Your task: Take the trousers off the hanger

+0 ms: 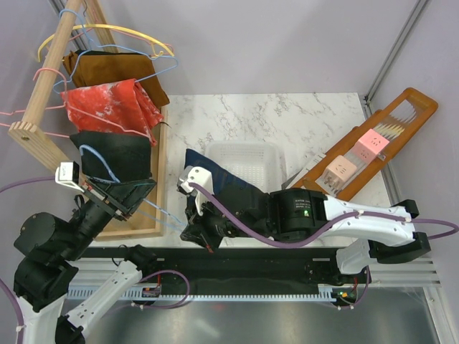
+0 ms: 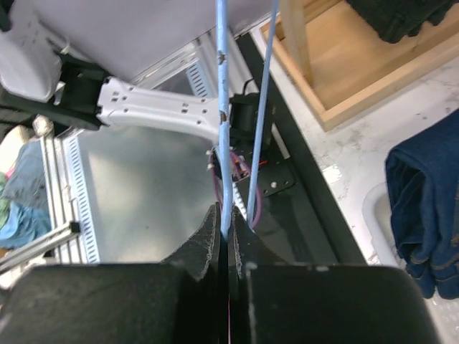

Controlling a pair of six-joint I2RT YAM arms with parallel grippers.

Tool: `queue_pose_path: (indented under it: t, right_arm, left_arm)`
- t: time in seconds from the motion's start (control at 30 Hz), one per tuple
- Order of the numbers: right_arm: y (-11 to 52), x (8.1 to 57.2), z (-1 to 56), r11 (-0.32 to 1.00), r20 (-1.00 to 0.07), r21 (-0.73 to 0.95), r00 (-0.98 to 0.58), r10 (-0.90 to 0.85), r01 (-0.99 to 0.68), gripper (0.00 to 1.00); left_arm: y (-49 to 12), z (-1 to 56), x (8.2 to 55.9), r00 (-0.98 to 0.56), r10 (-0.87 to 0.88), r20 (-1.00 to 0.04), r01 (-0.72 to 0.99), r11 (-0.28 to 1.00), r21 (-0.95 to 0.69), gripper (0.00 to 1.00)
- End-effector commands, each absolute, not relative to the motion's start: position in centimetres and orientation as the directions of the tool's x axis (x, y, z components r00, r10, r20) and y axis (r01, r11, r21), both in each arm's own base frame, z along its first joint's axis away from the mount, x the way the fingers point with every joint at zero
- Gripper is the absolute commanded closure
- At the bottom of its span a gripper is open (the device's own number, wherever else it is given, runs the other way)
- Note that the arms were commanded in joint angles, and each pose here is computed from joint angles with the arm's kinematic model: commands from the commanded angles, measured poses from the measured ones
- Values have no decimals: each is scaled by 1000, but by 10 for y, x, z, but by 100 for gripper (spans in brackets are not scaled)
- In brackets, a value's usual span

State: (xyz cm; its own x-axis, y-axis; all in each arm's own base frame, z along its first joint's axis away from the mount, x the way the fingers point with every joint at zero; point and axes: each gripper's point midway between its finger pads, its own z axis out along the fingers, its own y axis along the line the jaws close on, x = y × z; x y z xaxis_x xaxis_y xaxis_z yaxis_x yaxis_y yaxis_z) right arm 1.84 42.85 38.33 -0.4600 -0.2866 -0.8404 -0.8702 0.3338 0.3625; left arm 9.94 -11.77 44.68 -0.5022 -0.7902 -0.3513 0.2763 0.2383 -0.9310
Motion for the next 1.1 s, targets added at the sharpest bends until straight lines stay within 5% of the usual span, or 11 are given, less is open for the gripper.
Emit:
queue_pose_path:
  t: [0.0,0.27,0.57,1.07]
  right_arm:
    - [428,22,417,320,-872,394,-460,-166,-862,100]
    - [417,30,415,352,-879,388,-457,-138,-852,100]
    - [412,61,417,356,-899,334,-409,-158,-872,100]
    - [448,80,432,148,-925,275,-304,-230,-950,100]
  left_arm:
    - [-116,457,92,-511,-795,-327,296,194,-935,76]
    - [-109,461,79,-494,-797,-346,342,188,-921,50]
    - [-103,463,57,-499,-784,-370,403,167,-900,51]
    - [-83,460,36,-473,-821,-318,420,107,-901,51]
